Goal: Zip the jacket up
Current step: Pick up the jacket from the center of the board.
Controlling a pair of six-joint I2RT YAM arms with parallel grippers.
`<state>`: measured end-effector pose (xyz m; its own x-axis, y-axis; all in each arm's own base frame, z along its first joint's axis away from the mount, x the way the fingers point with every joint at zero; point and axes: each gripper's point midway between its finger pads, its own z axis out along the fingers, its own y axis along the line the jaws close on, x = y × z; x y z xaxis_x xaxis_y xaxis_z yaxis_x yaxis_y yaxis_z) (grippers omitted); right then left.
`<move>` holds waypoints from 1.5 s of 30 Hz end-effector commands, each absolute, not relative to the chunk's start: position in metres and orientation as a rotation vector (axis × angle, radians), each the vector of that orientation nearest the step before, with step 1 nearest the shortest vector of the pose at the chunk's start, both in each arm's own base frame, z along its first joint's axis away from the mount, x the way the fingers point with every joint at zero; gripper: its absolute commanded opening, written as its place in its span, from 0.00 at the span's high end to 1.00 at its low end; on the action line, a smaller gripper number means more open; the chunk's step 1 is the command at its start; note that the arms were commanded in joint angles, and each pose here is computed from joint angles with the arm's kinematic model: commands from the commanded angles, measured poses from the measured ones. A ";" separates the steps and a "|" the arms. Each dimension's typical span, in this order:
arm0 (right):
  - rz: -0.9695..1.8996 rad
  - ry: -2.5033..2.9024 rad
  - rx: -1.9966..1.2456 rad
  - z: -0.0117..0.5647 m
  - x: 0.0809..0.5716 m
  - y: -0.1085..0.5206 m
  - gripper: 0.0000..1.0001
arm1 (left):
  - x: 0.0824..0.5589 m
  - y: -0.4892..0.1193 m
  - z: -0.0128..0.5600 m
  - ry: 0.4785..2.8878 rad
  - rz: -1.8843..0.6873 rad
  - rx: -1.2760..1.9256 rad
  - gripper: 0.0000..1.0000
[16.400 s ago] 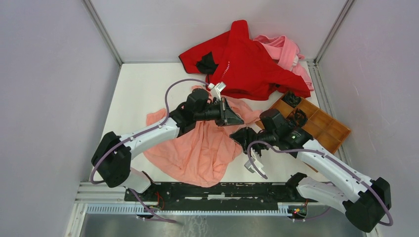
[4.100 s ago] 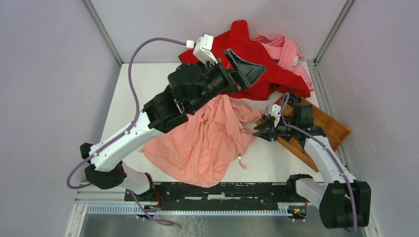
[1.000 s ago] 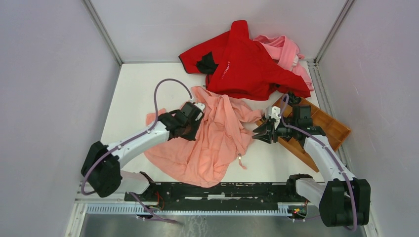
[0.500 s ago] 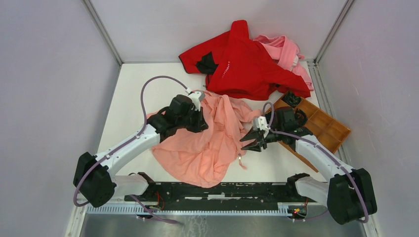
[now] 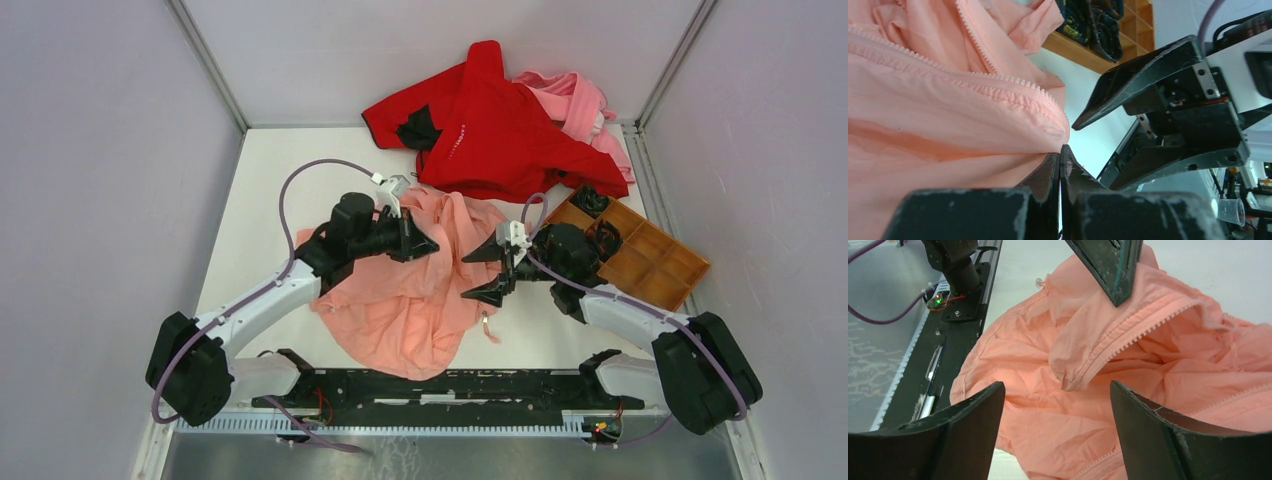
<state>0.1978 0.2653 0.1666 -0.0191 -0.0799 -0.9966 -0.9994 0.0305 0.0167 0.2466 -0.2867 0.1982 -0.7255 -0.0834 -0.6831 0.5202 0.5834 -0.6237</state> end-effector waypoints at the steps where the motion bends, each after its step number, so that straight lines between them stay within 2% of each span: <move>1: 1.194 1.259 -1.091 0.186 0.201 0.269 0.12 | 0.240 -0.300 0.232 1.968 -1.302 0.381 0.98; 3: 1.199 1.259 -1.079 0.183 0.199 0.269 0.08 | 0.237 -0.302 0.233 1.941 -1.334 0.402 0.98; 9: 1.260 1.289 -1.082 0.173 0.193 0.279 0.06 | 0.224 -0.309 0.234 1.895 -1.434 0.464 0.98; 14: 1.297 1.347 -1.054 0.163 0.193 0.286 0.11 | 0.220 -0.312 0.239 1.862 -1.479 0.479 0.98; 23: 1.360 1.365 -1.071 0.158 0.183 0.292 0.52 | 0.218 -0.312 0.244 1.825 -1.499 0.494 0.98; 27: 1.367 1.362 -1.088 0.159 0.181 0.293 0.75 | 0.220 -0.310 0.242 1.828 -1.486 0.481 0.98; 33: 1.390 1.364 -1.123 0.161 0.176 0.293 0.97 | 0.229 -0.300 0.235 1.843 -1.436 0.421 0.98; 36: 1.416 1.381 -1.159 0.159 0.174 0.294 1.00 | 0.240 -0.292 0.226 1.884 -1.351 0.358 0.98; 37: 1.419 1.387 -1.174 0.158 0.174 0.295 1.00 | 0.244 -0.289 0.221 1.909 -1.312 0.334 0.94; 42: 1.448 1.401 -1.219 0.157 0.169 0.294 1.00 | 0.245 -0.273 0.209 1.966 -1.209 0.271 0.47; 45: 1.467 1.408 -1.225 0.157 0.168 0.295 1.00 | 0.232 -0.263 0.214 1.930 -1.211 0.266 0.33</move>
<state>0.1722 0.2926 0.1467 -0.2809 -0.0906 -0.9555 -0.9559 -0.0626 0.2869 0.2387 -0.2801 0.2085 -0.6868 -0.2001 -0.6988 0.5531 0.4799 -0.6810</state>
